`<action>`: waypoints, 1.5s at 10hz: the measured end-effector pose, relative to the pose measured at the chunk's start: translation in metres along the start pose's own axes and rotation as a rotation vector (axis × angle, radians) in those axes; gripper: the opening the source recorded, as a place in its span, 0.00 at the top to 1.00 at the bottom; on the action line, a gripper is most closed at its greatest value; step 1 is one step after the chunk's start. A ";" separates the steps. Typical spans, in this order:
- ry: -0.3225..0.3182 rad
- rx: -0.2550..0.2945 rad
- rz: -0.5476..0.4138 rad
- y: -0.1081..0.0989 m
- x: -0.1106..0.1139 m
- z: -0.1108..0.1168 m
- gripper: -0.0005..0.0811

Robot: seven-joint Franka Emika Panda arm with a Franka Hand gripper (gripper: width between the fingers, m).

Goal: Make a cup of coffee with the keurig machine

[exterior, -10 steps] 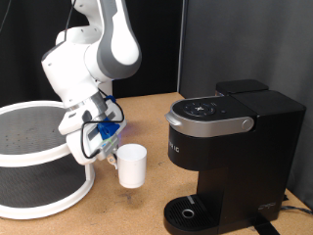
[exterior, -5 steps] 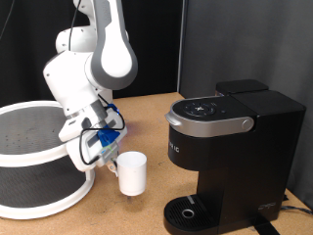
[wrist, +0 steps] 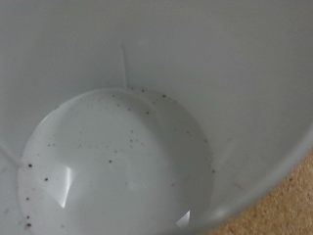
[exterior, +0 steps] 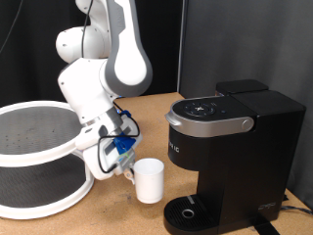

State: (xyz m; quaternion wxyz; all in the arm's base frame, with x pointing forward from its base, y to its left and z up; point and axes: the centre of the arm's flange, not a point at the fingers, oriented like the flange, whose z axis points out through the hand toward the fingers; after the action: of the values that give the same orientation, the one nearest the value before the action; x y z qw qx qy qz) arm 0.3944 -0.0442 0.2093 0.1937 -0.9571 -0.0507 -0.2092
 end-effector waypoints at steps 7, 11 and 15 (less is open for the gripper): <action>0.019 0.041 -0.022 -0.048 0.034 0.045 0.91; 0.020 0.039 -0.019 -0.055 0.035 0.056 0.91; 0.021 0.038 -0.017 -0.054 0.034 0.056 0.91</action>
State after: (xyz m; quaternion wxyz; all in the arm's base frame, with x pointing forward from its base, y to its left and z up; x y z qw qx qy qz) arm 0.4372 0.0282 0.1962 0.2105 -0.9506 -0.0608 -0.2197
